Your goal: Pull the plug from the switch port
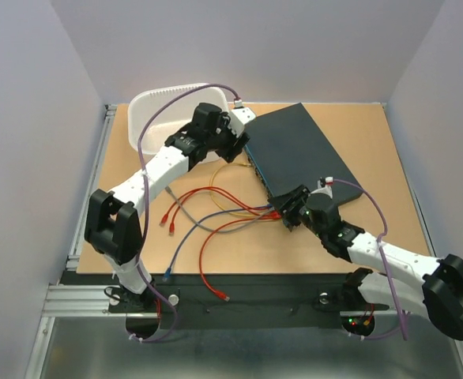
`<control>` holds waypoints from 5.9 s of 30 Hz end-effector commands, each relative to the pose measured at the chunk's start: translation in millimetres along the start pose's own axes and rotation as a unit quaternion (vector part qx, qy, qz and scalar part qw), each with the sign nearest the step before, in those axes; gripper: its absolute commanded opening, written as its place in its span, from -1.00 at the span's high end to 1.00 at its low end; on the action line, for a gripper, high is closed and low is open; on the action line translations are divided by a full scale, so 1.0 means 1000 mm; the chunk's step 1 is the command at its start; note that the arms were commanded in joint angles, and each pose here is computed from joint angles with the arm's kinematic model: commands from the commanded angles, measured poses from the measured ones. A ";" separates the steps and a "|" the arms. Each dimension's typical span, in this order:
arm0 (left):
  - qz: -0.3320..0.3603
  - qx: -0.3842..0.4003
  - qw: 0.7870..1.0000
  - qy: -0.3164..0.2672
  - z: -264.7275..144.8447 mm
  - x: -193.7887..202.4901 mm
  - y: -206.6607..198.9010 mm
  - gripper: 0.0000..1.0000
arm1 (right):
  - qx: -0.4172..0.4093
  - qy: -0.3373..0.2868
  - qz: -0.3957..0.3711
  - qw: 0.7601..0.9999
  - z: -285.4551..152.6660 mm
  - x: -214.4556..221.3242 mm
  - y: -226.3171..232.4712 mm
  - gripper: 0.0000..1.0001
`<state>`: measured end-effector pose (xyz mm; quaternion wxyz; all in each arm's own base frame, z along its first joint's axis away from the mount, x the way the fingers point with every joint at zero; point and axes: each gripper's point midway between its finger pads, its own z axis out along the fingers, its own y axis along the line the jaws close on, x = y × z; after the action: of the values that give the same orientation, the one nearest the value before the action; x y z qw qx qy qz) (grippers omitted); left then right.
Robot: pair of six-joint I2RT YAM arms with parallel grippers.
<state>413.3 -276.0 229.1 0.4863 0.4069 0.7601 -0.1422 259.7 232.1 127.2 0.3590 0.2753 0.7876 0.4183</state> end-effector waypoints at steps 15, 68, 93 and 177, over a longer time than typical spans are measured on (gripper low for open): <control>0.124 0.165 0.978 -0.017 -0.028 0.034 -0.168 -0.17 | 0.036 -0.026 0.029 0.999 -0.016 -0.057 -0.036 -0.04; 0.037 0.034 0.998 -0.025 0.196 0.006 -0.050 -0.18 | 0.053 -0.201 0.199 0.958 0.023 -0.103 -0.096 0.12; 0.026 0.047 0.998 -0.038 0.196 -0.005 -0.070 -0.16 | -0.031 -0.359 0.167 0.918 -0.007 -0.148 -0.094 0.13; 0.288 0.182 0.939 -0.035 0.201 0.005 -0.096 -0.68 | 0.111 -0.342 0.157 0.920 -0.028 -0.171 -0.162 0.35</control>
<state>460.5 -444.1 86.5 0.4228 0.6918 0.5676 -0.1433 303.3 27.7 40.7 0.4602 0.5582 0.6348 0.2713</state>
